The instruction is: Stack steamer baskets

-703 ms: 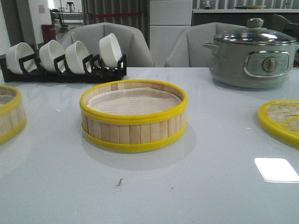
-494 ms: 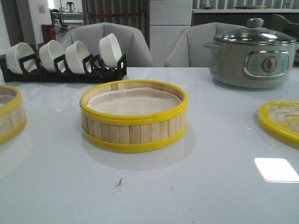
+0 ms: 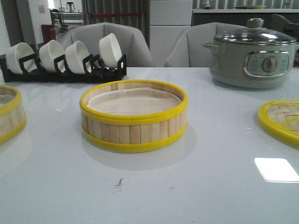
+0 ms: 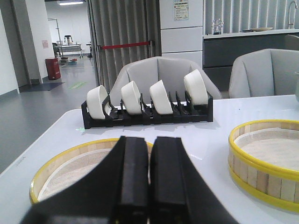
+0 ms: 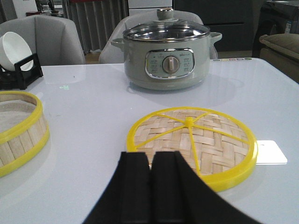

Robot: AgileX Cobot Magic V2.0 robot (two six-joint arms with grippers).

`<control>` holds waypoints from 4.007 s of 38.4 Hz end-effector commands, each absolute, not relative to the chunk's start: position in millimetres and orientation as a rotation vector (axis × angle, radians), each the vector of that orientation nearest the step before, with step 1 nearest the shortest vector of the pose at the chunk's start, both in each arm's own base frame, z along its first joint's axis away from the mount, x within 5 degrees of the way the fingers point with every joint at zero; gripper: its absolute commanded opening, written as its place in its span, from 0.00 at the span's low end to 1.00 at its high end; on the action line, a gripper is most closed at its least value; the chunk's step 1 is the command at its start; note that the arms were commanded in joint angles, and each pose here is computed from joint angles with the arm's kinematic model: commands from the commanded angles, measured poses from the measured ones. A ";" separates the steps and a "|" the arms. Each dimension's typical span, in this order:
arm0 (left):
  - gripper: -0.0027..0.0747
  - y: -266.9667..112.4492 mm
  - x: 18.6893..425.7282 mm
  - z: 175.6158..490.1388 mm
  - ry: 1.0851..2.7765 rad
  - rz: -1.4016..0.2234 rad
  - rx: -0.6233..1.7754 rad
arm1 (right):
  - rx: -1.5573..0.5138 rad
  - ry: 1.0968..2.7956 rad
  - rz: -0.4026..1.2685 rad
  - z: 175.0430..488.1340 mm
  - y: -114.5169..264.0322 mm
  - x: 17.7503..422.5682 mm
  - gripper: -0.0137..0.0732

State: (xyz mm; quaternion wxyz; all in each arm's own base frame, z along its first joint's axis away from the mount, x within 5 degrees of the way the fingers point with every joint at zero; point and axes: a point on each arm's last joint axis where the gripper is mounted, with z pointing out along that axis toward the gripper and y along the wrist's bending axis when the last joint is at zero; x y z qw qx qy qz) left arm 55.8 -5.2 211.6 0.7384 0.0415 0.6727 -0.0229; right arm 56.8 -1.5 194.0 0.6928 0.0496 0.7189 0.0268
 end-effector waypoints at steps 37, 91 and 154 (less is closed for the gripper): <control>0.15 -6.4 53.3 220.0 1.374 -0.065 0.096 | 0.110 1.476 0.052 208.5 -2.2 54.3 0.23; 0.15 -26.9 206.0 401.9 2.146 -0.054 0.080 | 0.110 1.476 0.052 208.5 -2.2 54.3 0.23; 0.15 -23.0 206.9 398.5 2.176 0.021 0.101 | 0.226 1.768 0.212 343.9 1.4 97.3 0.23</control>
